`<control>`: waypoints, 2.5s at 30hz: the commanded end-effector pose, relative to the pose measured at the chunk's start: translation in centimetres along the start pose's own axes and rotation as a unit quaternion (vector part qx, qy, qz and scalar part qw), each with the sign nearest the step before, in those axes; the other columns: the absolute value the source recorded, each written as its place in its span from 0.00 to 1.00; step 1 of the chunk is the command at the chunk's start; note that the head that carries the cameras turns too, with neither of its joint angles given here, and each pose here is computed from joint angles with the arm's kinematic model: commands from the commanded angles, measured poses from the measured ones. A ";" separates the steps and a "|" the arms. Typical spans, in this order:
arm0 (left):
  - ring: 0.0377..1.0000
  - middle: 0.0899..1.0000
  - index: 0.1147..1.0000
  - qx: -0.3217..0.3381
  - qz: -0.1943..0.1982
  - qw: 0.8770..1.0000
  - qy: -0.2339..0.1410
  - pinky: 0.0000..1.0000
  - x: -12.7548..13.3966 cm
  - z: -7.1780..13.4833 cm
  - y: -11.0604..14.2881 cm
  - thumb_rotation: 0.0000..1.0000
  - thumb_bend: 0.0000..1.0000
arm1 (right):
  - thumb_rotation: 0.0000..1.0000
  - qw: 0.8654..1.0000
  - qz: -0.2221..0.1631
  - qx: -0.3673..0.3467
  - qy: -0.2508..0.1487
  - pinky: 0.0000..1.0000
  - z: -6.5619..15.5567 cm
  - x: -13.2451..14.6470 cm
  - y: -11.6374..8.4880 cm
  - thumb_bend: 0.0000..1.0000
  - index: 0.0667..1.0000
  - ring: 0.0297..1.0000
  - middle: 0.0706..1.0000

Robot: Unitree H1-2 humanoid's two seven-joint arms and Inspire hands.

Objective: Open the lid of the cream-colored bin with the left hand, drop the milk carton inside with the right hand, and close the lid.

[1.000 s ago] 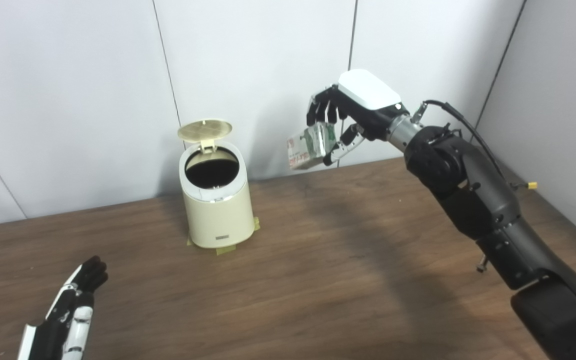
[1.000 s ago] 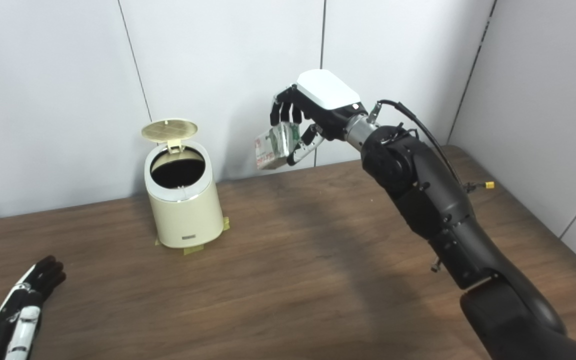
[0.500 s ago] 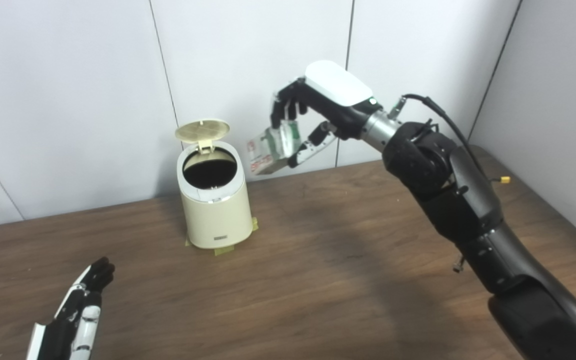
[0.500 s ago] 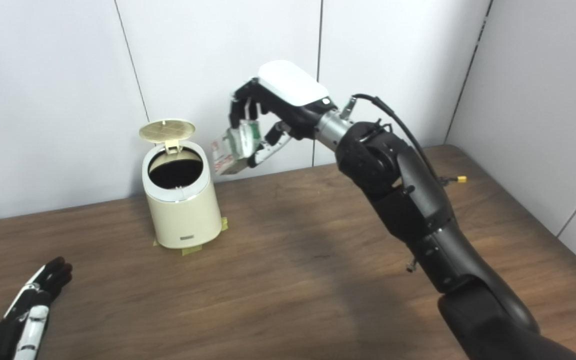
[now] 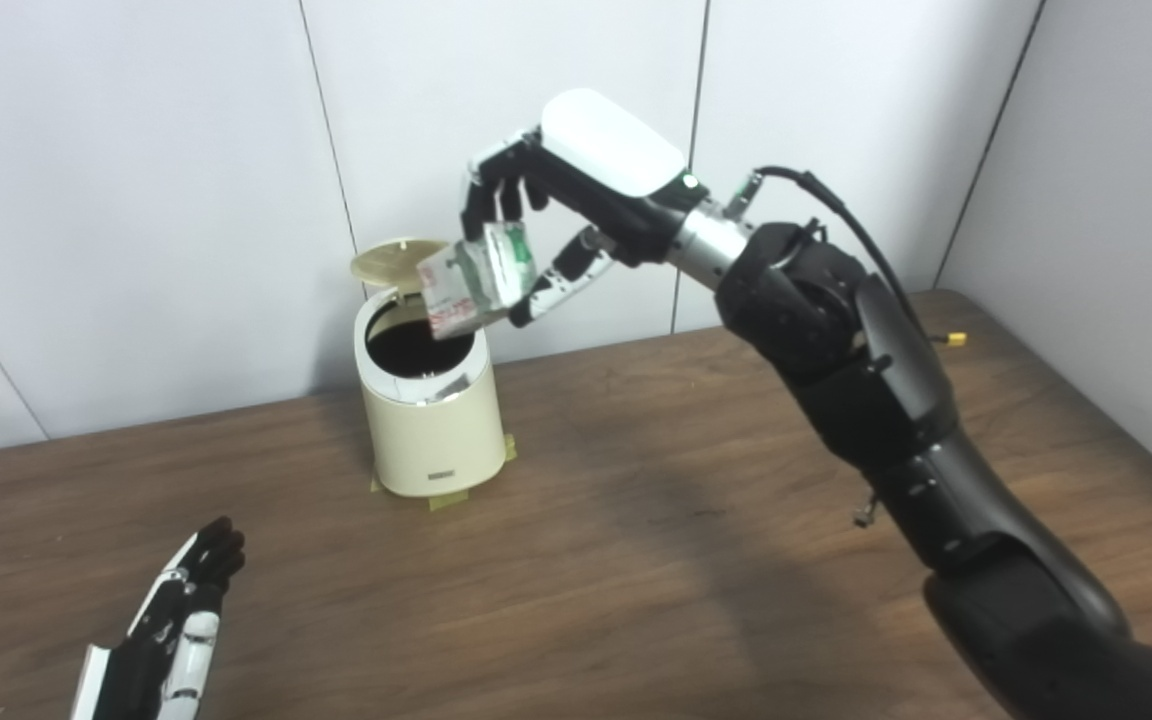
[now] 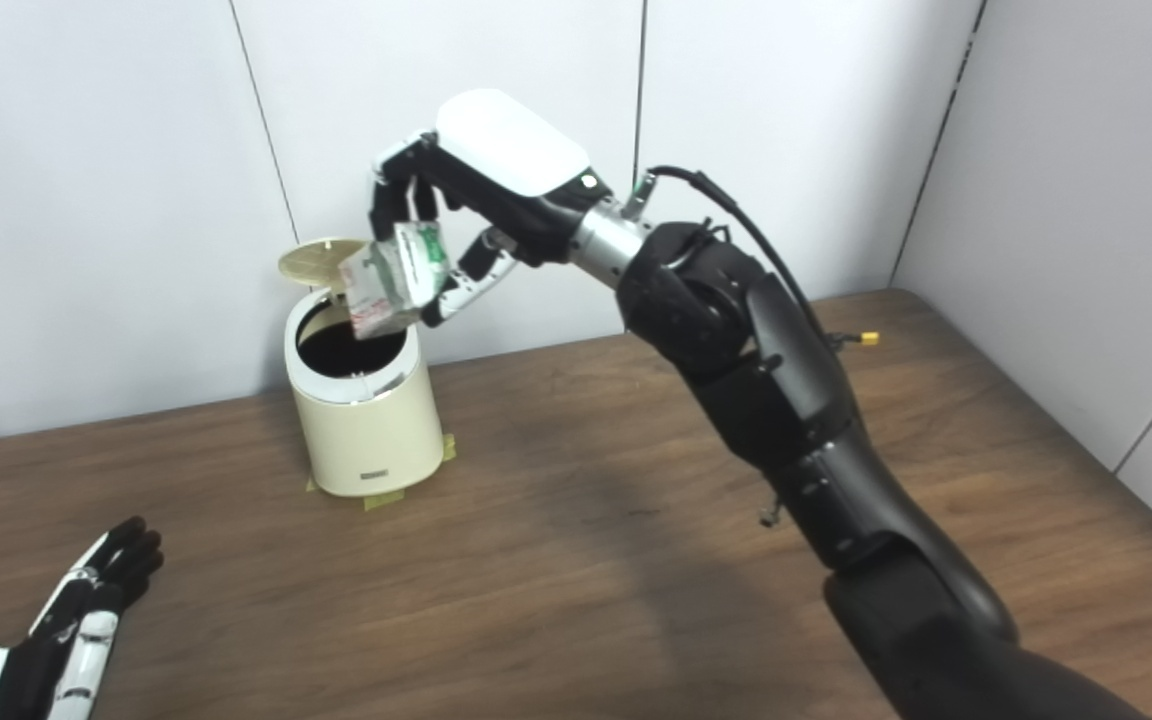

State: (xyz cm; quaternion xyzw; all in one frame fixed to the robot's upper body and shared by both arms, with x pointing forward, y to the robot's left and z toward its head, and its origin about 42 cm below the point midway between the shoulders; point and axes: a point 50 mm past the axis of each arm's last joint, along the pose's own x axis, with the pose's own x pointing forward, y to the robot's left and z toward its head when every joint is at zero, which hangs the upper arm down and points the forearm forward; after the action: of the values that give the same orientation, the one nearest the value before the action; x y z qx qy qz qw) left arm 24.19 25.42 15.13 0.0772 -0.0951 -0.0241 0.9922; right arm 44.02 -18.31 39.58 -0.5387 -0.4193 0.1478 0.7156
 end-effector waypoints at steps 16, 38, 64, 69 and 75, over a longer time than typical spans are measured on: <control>0.89 0.88 0.88 -0.012 0.007 0.999 -0.045 0.94 0.6 0.5 -1.6 0.80 0.34 | 0.00 0.998 -0.048 -0.025 -0.032 0.34 0.8 3.7 0.1 0.52 0.44 0.45 0.43; 0.90 0.88 0.87 -0.010 0.008 0.999 -0.041 0.89 0.5 0.2 -2.0 0.77 0.35 | 0.00 0.980 -0.057 -0.165 -0.090 0.35 1.0 2.3 3.5 0.52 0.45 0.45 0.42; 0.91 0.88 0.88 -0.013 0.004 0.999 -0.041 0.92 0.3 0.2 -1.8 0.79 0.38 | 0.00 0.976 -0.057 -0.204 -0.053 0.36 0.5 1.7 3.4 0.52 0.46 0.44 0.42; 0.90 0.89 0.88 -0.012 0.003 0.999 -0.042 0.90 0.4 0.1 -1.6 0.79 0.37 | 0.00 0.975 -0.059 -0.212 -0.039 0.37 0.2 1.7 3.4 0.52 0.45 0.45 0.43; 0.91 0.88 0.88 -0.013 0.002 0.999 -0.041 0.93 0.4 0.2 -1.7 0.78 0.38 | 0.00 0.974 -0.059 -0.216 -0.027 0.35 -0.1 1.5 3.4 0.52 0.46 0.44 0.41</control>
State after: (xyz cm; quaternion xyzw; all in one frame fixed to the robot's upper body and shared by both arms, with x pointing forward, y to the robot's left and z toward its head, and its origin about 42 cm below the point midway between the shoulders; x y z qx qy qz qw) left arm 24.34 24.37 14.08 0.0743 -0.1034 -0.0300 0.9914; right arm 45.63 -15.62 33.58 -0.6603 -0.4652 0.0791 0.5842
